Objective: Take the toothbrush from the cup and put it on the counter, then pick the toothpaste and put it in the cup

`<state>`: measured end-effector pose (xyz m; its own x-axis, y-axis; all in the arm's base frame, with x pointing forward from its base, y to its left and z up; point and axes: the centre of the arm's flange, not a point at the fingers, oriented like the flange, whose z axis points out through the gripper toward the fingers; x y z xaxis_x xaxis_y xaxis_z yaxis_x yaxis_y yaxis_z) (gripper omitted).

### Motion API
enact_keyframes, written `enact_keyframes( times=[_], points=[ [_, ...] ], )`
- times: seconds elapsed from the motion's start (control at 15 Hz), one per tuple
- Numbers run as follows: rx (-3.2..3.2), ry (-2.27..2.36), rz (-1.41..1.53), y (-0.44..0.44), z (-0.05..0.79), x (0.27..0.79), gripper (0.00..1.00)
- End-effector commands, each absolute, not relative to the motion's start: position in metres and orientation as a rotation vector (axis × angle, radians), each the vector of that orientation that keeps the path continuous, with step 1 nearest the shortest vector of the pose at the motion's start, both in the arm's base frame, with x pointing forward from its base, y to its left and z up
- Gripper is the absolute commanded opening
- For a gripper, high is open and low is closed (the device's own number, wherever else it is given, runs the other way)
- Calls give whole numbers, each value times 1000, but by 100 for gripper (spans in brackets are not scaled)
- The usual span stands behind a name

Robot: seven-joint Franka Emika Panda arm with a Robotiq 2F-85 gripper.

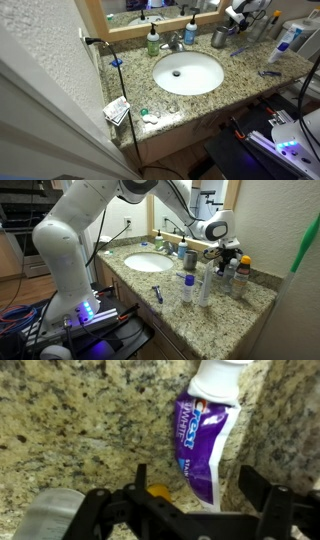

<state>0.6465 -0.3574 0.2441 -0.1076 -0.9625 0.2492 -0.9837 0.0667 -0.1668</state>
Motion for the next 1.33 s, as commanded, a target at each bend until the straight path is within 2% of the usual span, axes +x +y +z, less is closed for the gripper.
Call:
enact_keyframes(
  times=[0.0, 0.53, 0.87, 1.27],
  points=[
    [2046, -2246, 465, -364, 240, 656, 62],
    [2043, -2245, 468, -365, 238, 656, 7],
    [2078, -2243, 469, -359, 256, 652, 6],
    [2308, -2100, 469, -338, 323, 627, 7]
  ],
)
